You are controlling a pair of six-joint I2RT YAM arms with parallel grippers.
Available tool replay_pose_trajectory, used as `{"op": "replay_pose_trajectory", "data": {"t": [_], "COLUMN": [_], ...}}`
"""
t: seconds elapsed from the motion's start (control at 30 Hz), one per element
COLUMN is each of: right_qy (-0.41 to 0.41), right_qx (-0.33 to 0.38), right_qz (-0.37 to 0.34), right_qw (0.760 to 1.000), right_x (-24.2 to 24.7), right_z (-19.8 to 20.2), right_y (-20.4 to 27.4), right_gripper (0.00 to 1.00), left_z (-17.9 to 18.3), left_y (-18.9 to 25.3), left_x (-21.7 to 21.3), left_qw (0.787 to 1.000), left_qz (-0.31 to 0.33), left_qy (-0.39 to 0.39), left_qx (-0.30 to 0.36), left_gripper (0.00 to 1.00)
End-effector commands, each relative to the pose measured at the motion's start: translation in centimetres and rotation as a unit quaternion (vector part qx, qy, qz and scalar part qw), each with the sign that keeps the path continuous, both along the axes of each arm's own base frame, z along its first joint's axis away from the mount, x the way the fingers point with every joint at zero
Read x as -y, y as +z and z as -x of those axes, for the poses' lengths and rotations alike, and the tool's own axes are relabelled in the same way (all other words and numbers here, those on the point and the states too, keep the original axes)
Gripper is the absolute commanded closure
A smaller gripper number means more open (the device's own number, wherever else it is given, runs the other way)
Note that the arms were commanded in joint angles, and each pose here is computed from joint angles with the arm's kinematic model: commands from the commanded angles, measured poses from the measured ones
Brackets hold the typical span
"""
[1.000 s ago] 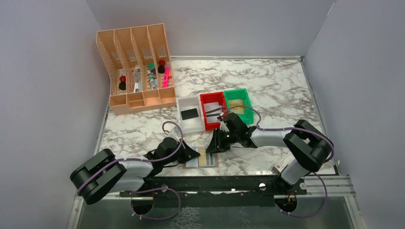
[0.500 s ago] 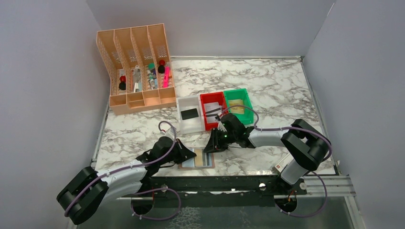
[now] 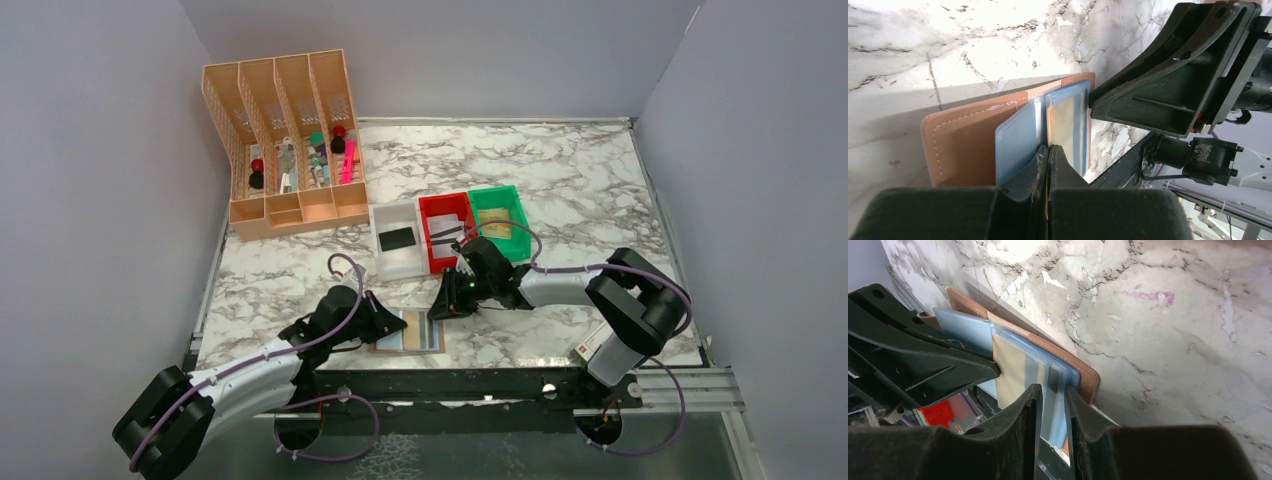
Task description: Take the credit cards out of the card holder
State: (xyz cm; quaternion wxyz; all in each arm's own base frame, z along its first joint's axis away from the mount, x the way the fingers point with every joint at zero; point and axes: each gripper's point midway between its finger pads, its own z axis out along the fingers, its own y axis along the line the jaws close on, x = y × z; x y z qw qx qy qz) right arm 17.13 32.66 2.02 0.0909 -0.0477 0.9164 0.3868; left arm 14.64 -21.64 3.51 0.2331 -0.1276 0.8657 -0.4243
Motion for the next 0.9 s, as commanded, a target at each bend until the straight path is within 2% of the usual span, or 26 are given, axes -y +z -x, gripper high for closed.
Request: {"op": "replay_pose_trajectory", "data": {"t": [0.0, 0.4, 0.7, 0.87], "right_qy": [-0.018, -0.013, -0.004, -0.004], "right_qx": [-0.031, -0.029, -0.029, -0.030], "right_qz": [0.184, 0.193, 0.176, 0.178], "right_qw": [0.982, 0.981, 0.984, 0.983], "right_x": [6.9, 7.2, 6.4, 6.5], "right_z": [2.1, 2.1, 2.0, 2.1], "right_y": [-7.1, -7.4, -7.1, -7.2], "right_gripper": [0.70, 0.70, 0.70, 0.70], "left_z": [-0.1, -0.4, -0.3, -0.2], "left_y": [-0.3, 0.4, 2.6, 3.3], "left_x": [-0.8, -0.5, 1.7, 2.3], "left_qw": [0.999, 0.999, 0.997, 0.994], "left_qz": [-0.032, -0.040, 0.023, 0.037], "left_qy": [-0.002, -0.018, -0.066, -0.088], "left_qx": [-0.001, 0.009, 0.046, 0.057], "left_gripper": [1.00, 1.00, 1.00, 1.00]}}
